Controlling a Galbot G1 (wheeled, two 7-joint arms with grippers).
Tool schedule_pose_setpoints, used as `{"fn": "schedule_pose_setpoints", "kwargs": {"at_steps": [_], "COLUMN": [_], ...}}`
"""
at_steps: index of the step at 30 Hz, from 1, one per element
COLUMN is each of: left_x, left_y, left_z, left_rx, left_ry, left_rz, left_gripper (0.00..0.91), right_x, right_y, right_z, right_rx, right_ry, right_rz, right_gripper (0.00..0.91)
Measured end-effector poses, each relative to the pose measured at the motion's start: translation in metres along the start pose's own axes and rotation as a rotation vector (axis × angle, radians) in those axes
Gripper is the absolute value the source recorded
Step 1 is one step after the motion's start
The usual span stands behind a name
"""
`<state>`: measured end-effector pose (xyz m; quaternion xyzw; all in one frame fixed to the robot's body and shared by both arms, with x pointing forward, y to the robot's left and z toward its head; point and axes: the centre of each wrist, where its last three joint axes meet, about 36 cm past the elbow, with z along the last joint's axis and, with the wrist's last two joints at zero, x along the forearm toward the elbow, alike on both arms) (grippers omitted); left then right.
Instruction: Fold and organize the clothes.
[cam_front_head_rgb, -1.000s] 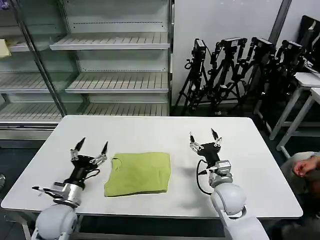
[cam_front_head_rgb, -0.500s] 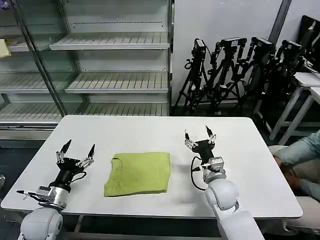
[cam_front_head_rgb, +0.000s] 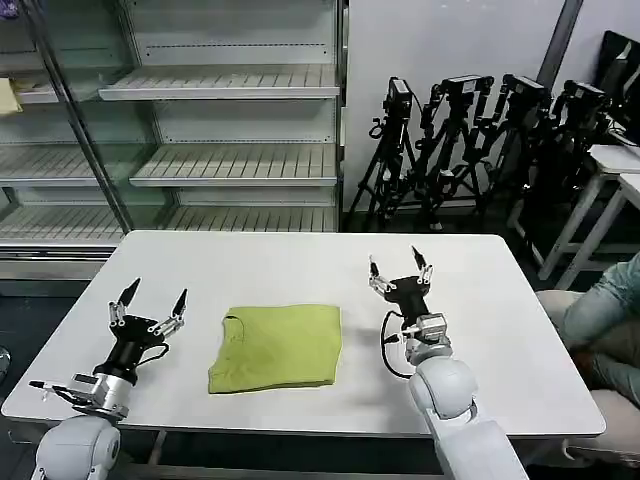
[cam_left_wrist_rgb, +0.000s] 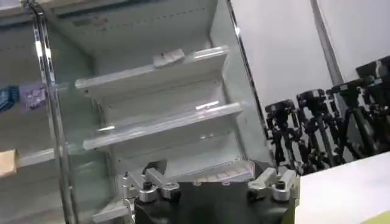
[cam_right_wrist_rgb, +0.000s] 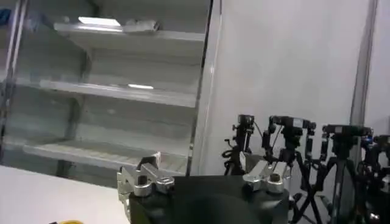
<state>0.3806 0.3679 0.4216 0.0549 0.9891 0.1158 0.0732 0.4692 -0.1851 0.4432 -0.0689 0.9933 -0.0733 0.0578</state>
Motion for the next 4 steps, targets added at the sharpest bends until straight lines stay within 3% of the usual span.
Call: {"fn": "schedule_pose_setpoints", "kwargs": {"at_steps": [4], "left_x": [0.0012], "left_y": [0.0011], "left_z": [-0.0028], "left_rx": [-0.003], "left_ry": [-0.006], "left_rz": [0.004], "left_gripper": [0.907], "right_x": [0.0037], "right_y": [-0.0048], "right_z": [-0.0056], "right_rx": [0.002], "right_ry": [-0.004], "right_rz": [0.001], "right_gripper": [0.907]}}
